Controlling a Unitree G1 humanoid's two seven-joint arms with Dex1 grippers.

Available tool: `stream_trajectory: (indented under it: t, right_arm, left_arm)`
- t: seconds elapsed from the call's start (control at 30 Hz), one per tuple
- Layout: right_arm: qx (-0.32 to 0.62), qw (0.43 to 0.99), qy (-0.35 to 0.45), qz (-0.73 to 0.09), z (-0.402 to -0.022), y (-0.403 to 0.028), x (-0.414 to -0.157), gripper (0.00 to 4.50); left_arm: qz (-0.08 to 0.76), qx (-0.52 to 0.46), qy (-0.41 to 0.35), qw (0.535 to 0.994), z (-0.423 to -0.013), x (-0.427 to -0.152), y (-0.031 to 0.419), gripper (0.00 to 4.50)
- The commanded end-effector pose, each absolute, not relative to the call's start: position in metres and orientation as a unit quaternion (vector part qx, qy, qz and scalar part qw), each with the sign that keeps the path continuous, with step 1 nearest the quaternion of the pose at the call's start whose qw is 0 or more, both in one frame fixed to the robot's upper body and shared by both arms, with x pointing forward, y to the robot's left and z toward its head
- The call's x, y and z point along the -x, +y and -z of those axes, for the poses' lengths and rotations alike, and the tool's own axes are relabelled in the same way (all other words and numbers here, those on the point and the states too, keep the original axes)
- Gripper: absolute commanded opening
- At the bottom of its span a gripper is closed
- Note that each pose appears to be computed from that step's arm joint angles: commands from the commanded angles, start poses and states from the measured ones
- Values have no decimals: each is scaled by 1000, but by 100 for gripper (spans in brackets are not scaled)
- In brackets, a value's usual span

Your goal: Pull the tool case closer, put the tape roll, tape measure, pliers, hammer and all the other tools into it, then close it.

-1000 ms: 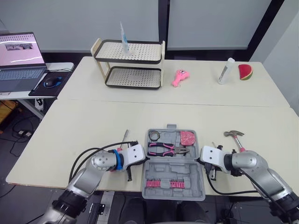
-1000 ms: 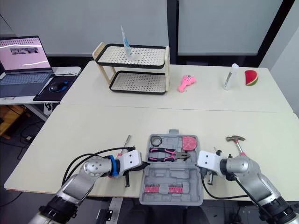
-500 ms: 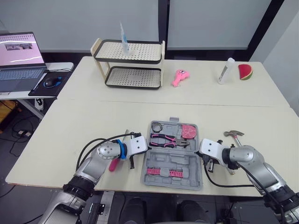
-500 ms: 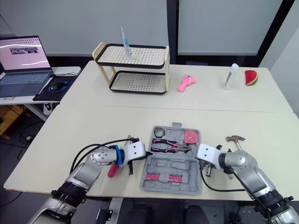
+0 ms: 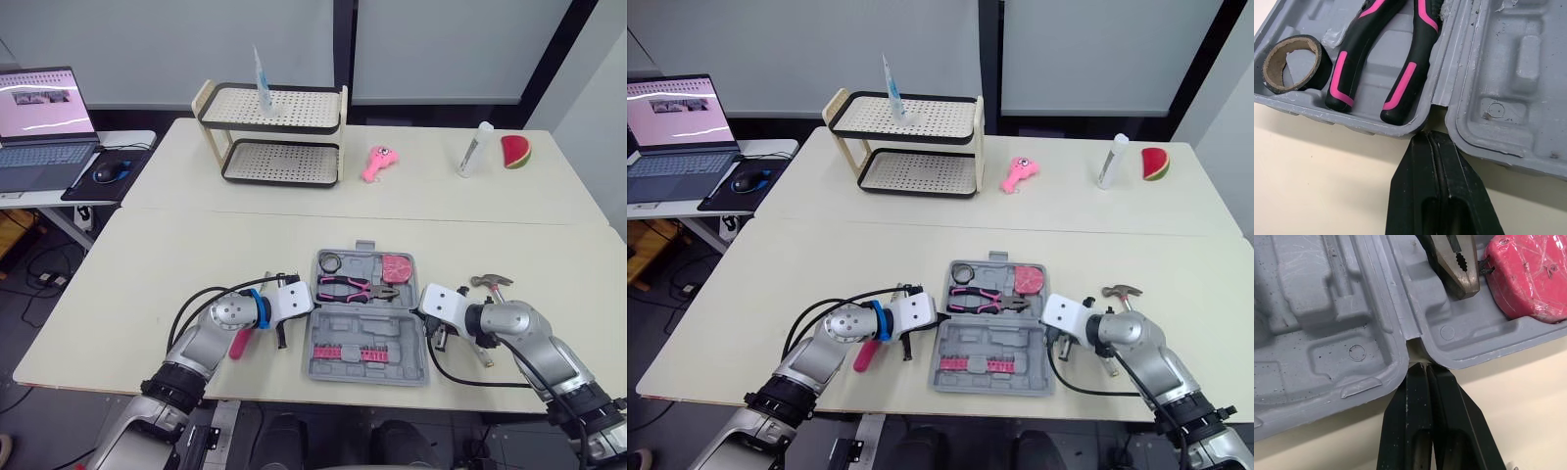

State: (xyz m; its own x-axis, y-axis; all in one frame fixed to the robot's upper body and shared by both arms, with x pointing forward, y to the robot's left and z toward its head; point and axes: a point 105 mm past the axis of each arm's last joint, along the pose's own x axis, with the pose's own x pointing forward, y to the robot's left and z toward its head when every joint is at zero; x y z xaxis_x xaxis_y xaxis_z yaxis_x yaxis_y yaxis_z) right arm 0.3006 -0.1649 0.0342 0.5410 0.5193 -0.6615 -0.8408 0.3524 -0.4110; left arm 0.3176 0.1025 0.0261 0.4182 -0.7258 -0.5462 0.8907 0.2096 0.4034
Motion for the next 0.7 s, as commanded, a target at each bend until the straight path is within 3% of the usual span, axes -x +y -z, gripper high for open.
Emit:
stream_trajectory:
  t: [0.03, 0.7]
  right_arm:
    - [377, 794, 162, -448, -50, -144, -305, 1]
    - [377, 795, 170, -443, -46, -148, -309, 1]
  left_arm:
    - [553, -343, 101, 752, -24, -313, 79, 0]
    - [565, -345, 99, 743, -22, -316, 74, 0]
